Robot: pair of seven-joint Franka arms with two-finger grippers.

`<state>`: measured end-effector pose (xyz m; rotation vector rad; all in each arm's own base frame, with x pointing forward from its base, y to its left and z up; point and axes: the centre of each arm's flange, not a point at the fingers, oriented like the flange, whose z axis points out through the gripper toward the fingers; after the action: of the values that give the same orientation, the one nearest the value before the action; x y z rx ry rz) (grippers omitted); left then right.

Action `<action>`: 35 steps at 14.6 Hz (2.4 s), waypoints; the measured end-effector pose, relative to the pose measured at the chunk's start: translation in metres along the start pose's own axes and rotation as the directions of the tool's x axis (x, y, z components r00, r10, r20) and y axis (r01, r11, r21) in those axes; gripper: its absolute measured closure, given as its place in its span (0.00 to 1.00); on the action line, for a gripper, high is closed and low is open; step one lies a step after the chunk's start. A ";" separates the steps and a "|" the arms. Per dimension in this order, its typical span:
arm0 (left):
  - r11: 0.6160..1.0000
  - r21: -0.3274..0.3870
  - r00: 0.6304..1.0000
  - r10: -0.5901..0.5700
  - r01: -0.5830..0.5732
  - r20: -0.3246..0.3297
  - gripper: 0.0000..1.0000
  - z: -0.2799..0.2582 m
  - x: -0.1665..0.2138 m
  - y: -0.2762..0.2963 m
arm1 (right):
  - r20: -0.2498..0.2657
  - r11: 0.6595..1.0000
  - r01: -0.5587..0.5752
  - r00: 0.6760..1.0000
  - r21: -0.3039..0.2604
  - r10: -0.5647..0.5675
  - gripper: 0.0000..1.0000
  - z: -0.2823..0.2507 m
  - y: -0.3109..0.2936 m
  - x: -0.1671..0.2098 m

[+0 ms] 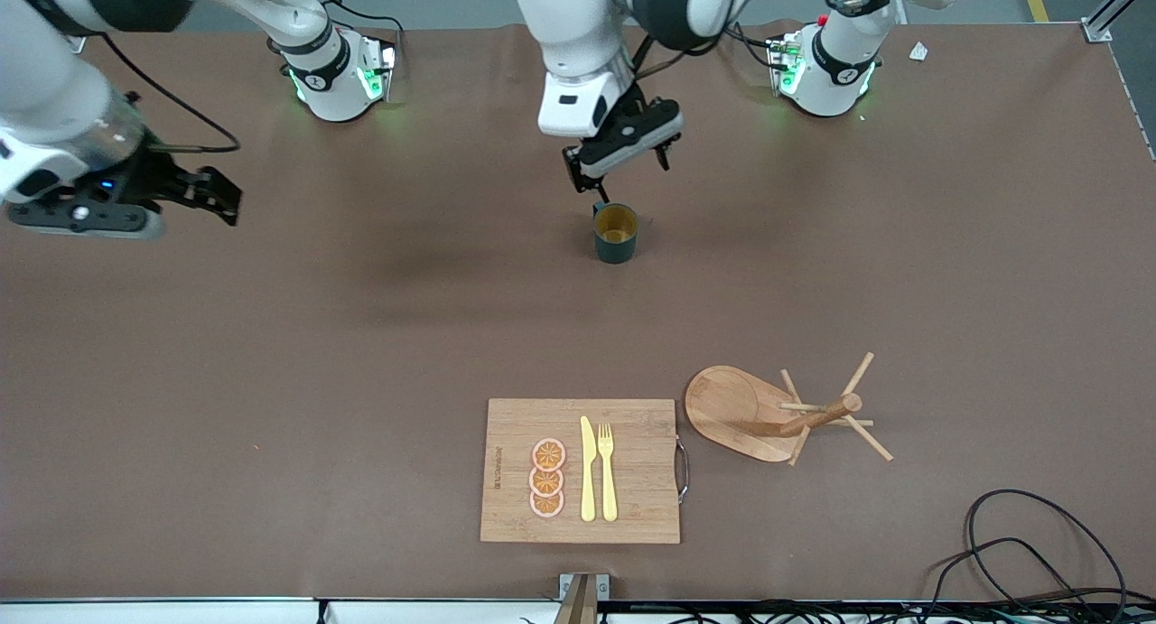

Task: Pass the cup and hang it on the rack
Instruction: 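Release the mug and withdraw the right gripper while the left gripper approaches, then lower the left gripper onto the mug handle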

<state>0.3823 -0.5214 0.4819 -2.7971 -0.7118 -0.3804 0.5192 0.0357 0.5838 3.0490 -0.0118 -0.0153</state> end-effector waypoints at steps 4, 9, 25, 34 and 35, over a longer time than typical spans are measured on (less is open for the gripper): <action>0.981 -0.025 0.981 -0.192 0.191 -0.013 0.00 0.022 -0.043 0.020 | -0.024 0.999 0.032 0.999 0.012 -0.032 0.00 0.003 0.056 0.001; 0.962 -0.031 0.945 -0.274 0.273 -0.181 0.00 0.074 -0.127 0.031 | -0.059 0.999 0.042 0.997 0.035 -0.040 0.00 0.005 0.064 0.005; 0.983 -0.115 0.791 -0.186 0.146 -0.583 0.06 0.235 -0.292 0.005 | -0.008 0.997 0.071 0.997 0.037 -0.071 0.00 0.005 0.060 0.012; 0.986 -0.118 0.762 -0.163 0.114 -0.626 0.37 0.262 -0.293 0.015 | -0.055 0.997 0.065 0.996 0.031 -0.063 0.00 -0.057 0.065 0.020; 0.986 -0.123 0.759 -0.164 0.111 -0.630 0.37 0.264 -0.293 0.018 | -0.080 0.998 0.063 0.995 0.029 -0.061 0.00 -0.066 0.066 0.022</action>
<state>0.1935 -0.5893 0.1425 -2.4139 -0.7316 -1.3360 0.5411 -0.0239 0.6553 3.0781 0.0891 0.1016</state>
